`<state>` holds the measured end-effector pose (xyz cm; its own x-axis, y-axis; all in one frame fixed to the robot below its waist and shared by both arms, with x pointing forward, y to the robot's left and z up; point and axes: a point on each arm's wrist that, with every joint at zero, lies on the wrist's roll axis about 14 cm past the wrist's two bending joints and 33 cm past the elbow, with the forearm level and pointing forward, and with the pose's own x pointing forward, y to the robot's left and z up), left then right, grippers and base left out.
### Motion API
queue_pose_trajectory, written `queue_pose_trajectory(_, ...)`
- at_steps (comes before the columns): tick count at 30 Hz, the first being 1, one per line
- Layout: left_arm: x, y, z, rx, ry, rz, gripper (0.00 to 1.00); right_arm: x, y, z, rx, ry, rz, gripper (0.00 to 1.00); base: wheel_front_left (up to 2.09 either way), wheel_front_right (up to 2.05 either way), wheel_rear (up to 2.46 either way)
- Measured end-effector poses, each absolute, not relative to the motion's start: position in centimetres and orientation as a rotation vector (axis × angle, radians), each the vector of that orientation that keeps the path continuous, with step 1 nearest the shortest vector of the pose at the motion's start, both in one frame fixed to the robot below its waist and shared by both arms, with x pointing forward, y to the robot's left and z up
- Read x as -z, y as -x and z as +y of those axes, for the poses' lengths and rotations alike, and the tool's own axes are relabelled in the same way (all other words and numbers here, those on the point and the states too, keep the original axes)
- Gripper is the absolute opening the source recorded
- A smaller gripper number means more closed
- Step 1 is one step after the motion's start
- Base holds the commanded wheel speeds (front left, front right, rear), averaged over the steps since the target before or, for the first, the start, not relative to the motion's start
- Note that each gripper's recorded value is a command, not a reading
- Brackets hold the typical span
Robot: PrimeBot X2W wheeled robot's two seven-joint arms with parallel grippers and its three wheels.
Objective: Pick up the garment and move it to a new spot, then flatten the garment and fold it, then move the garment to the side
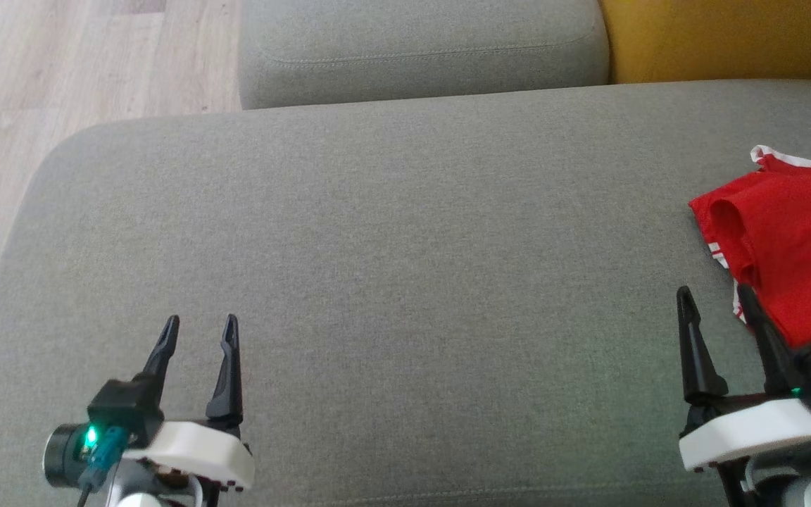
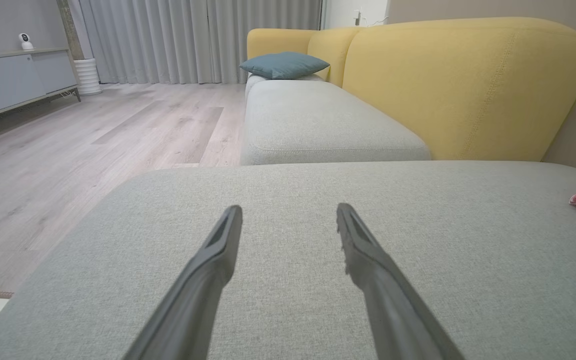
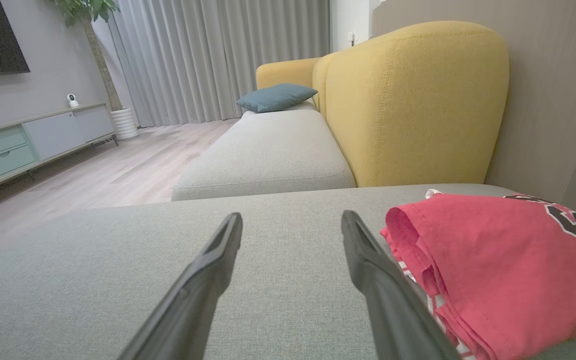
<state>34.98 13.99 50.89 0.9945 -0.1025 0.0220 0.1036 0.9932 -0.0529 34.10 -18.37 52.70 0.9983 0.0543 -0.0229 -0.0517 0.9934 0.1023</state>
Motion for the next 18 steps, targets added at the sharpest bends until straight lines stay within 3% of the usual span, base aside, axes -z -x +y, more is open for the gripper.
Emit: queue_pose_trajectory(18, -50.57, -34.71, 14.26, 0.099, 0.041, 0.000, 1.00, -52.81, -34.11, -17.98, -0.065, -0.105, 0.023, 1.00, 0.00, 0.00, 0.00)
